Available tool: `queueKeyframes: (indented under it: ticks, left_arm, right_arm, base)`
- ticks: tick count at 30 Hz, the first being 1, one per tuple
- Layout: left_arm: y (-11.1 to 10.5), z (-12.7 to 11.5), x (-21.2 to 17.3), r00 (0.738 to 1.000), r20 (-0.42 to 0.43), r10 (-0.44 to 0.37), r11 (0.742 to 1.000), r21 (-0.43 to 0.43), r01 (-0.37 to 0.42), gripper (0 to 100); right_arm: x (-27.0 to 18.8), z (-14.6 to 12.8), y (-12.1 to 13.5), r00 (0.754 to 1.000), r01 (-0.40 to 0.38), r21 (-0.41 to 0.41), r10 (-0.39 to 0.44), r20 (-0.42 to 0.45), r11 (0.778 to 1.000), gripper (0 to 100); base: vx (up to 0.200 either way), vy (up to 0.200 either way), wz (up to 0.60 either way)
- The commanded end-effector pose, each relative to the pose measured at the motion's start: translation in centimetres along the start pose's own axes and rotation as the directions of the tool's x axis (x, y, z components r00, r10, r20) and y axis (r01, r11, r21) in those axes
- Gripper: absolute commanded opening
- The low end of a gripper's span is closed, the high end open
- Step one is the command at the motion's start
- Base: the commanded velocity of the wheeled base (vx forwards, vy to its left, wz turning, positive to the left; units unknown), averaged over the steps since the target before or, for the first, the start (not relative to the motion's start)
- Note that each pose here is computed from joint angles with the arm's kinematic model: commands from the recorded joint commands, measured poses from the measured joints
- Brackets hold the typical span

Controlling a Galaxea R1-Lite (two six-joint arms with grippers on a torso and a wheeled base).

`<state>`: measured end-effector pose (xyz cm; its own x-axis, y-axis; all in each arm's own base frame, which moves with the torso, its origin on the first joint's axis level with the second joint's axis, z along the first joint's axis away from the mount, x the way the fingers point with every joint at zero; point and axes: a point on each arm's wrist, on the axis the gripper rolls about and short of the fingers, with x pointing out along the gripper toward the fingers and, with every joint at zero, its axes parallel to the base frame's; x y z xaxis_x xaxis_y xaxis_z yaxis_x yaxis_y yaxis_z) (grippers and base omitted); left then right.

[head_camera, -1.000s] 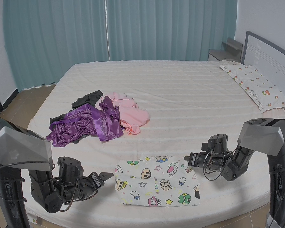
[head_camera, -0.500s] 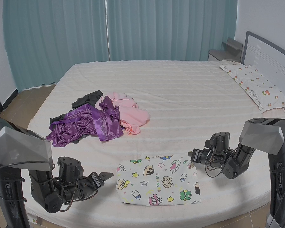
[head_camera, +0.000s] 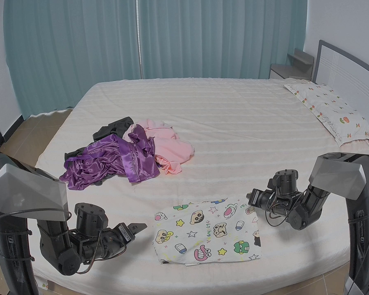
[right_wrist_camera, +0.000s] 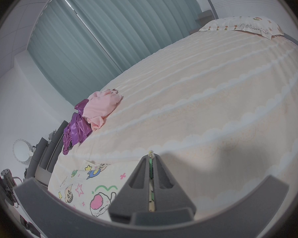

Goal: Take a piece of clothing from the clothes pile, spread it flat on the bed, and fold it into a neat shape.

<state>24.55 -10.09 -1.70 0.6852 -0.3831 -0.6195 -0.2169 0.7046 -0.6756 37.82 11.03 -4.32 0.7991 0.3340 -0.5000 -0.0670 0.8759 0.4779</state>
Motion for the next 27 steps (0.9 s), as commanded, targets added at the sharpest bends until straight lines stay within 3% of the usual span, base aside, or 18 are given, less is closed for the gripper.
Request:
queueKeyframes:
  ticks: [1, 10, 13, 17, 18, 20, 21, 22, 24, 27]
  left_arm:
    - [0.0, 0.0, 0.0, 1.0, -0.001, 0.001, 1.0, -0.001, -0.001, 100]
    - [-0.1, 0.4, 0.0, 1.0, 0.028, -0.007, 1.0, -0.001, 0.007, 100]
    - [-0.8, 2.4, -1.3, 0.983, 0.176, -0.056, 0.998, -0.001, 0.057, 100]
    - [-1.4, 4.7, -5.2, 0.919, 0.38, -0.103, 0.992, 0.104, 0.068, 100]
    - [-1.5, 4.8, -5.4, 0.916, 0.387, -0.105, 0.992, 0.111, 0.066, 100]
    - [-1.8, 5.5, -8.5, 0.87, 0.476, -0.131, 0.981, 0.188, 0.045, 100]
    - [-1.8, 5.5, -8.5, 0.87, 0.476, -0.131, 0.981, 0.188, 0.045, 100]
    - [-2.4, 5.7, -11.1, 0.829, 0.53, -0.176, 0.971, 0.234, 0.057, 100]
    - [-2.9, 5.5, -14.1, 0.777, 0.585, -0.231, 0.955, 0.29, 0.065, 100]
    - [-3.0, 4.7, -16.9, 0.737, 0.616, -0.278, 0.926, 0.375, 0.036, 100]
  right_arm:
    - [-0.2, 0.0, 0.1, 1.0, -0.001, 0.002, 0.001, -0.002, 1.0, 100]
    - [-4.5, 2.0, 1.1, 0.995, -0.034, 0.018, 0.033, 0.092, 0.999, 100]
    - [-8.1, 3.5, 1.7, 0.987, -0.05, 0.017, 0.047, 0.152, 0.999, 100]
    - [-13.4, 5.1, 2.5, 0.97, -0.07, 0.002, 0.067, 0.233, 0.998, 100]
    - [-13.6, 5.1, 2.6, 0.969, -0.071, 0.003, 0.069, 0.236, 0.997, 100]
    - [-16.9, 5.6, 3.4, 0.955, -0.098, -0.011, 0.097, 0.28, 0.995, 100]
    - [-16.9, 5.6, 3.4, 0.955, -0.098, -0.011, 0.097, 0.28, 0.995, 100]
    - [-19.3, 5.6, 3.9, 0.944, -0.117, -0.023, 0.118, 0.309, 0.993, 100]
    - [-21.9, 5.3, 4.3, 0.929, -0.135, -0.047, 0.143, 0.34, 0.99, 100]
    - [-24.2, 5.1, 4.6, 0.914, -0.142, -0.081, 0.162, 0.371, 0.987, 100]
  base:
    - [0.0, 0.0, 0.0]
    - [0.0, 0.0, 0.0]
    - [0.0, 0.0, 0.0]
    - [0.0, 0.0, 0.0]
    - [0.0, 0.0, 0.0]
    - [0.0, 0.0, 0.0]
    - [0.0, 0.0, 0.0]
    - [0.0, 0.0, 0.0]
    - [0.0, 0.0, 0.0]
    - [0.0, 0.0, 0.0]
